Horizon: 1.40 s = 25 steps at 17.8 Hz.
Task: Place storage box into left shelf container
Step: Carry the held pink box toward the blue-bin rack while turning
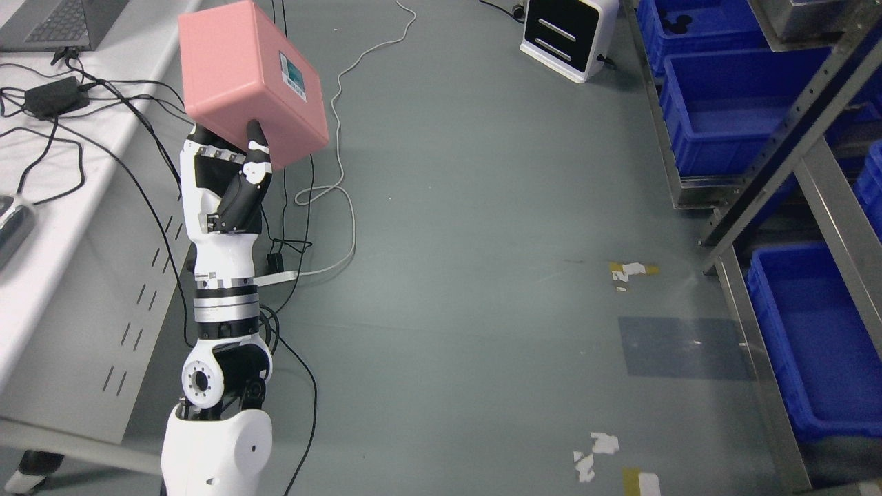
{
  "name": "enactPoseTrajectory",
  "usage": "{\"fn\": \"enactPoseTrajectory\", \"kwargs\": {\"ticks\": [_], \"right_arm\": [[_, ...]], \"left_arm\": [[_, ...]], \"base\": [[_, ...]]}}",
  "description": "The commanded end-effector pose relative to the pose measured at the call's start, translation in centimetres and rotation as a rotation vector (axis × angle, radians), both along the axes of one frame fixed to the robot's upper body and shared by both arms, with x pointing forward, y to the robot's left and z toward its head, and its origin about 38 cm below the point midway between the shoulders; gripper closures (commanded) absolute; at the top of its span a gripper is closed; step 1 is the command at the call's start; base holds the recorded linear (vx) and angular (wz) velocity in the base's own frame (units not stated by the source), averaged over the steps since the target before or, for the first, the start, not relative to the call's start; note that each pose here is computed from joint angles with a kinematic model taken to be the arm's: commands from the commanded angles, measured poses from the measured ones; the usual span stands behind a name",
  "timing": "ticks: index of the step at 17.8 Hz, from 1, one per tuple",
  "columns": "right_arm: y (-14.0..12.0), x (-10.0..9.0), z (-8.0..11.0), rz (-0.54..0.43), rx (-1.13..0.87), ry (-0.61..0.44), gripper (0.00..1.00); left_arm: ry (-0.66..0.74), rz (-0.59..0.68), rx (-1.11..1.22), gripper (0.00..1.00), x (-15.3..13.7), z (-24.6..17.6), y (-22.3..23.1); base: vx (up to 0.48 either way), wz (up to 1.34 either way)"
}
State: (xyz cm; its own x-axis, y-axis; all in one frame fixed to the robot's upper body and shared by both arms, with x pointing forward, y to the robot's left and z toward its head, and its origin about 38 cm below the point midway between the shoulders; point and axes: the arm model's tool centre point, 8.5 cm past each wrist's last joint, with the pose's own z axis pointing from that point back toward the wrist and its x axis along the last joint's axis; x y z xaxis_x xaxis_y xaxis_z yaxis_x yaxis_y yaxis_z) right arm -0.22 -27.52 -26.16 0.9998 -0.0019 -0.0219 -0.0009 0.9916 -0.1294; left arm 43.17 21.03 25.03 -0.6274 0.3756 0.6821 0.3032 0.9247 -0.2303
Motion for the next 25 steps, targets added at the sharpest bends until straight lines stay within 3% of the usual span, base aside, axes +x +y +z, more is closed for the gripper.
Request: {"fn": "enactPoseTrajectory", "kwargs": {"ticks": [1, 14, 22, 25], "right_arm": [[-1.1, 0.0, 0.1, -0.002, -0.018, -0.009, 0.00], [-1.1, 0.0, 0.1, -0.002, -0.018, -0.009, 0.00], [-1.1, 0.0, 0.1, -0.002, -0.018, -0.009, 0.00], [-1.1, 0.0, 0.1, -0.002, -0.018, -0.009, 0.00]], "left_arm": [[0.071, -0.047, 0.065, 0.97, -2.2, -4.6, 0.1], [0.154, -0.199, 0.105, 0.96, -3.7, -7.9, -5.5], [0.337, -0.264, 0.113, 0.96, -7.6, -15.1, -7.3], [0.396, -0.307, 0.119, 0.96, -11.2, -18.3, -8.1]], "base": [[0.508, 0.09], [0.587, -0.16], [0.426, -1.06], [0.268, -1.29]]}}
